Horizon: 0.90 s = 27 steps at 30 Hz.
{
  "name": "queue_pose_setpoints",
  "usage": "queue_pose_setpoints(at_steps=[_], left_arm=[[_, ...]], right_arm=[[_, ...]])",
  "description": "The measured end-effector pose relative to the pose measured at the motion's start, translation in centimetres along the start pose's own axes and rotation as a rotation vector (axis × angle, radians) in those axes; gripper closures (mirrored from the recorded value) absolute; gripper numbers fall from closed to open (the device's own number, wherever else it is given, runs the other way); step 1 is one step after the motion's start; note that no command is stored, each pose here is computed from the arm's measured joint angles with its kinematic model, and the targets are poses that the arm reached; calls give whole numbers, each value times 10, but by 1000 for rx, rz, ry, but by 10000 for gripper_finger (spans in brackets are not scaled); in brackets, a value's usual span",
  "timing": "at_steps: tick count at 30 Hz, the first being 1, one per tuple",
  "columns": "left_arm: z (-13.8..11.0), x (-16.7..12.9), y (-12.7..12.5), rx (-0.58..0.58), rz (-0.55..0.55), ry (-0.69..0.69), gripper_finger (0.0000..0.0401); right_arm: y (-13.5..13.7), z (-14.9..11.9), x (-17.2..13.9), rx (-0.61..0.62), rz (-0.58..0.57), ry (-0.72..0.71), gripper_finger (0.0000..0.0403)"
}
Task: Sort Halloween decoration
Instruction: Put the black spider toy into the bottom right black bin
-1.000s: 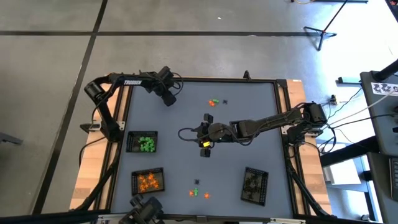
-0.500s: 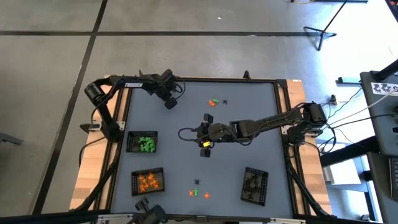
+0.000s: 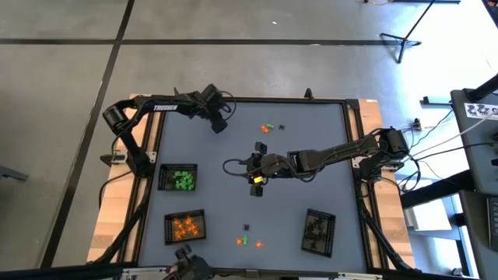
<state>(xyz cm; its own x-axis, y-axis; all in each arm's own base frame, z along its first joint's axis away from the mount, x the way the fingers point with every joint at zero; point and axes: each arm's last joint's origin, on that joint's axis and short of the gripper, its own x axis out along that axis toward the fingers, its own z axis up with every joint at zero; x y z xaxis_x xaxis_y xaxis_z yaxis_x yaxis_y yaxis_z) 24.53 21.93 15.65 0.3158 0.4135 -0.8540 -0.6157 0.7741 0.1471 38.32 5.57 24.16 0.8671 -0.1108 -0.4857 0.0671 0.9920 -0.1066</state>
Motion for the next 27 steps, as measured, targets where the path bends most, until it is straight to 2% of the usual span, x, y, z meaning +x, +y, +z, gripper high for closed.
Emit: queue_pose_setpoints(at_steps=[4, 7, 13, 21, 27], left_arm=[[5, 0, 2, -38, 81, -50, 242], [6, -1, 7, -77, 136, -59, 229], [3, 1, 19, -163, 128, -46, 237], [9, 2, 23, -187, 89, -30, 250], [20, 27, 19, -157, 77, 147, 249]], right_arm=[[0, 0, 0, 0, 0, 0, 224], [0, 0, 0, 0, 0, -2, 224], [2, -2, 9, 6, 0, -28, 224], [3, -2, 11, 6, 0, -35, 224], [3, -1, 11, 10, 0, -48, 224]])
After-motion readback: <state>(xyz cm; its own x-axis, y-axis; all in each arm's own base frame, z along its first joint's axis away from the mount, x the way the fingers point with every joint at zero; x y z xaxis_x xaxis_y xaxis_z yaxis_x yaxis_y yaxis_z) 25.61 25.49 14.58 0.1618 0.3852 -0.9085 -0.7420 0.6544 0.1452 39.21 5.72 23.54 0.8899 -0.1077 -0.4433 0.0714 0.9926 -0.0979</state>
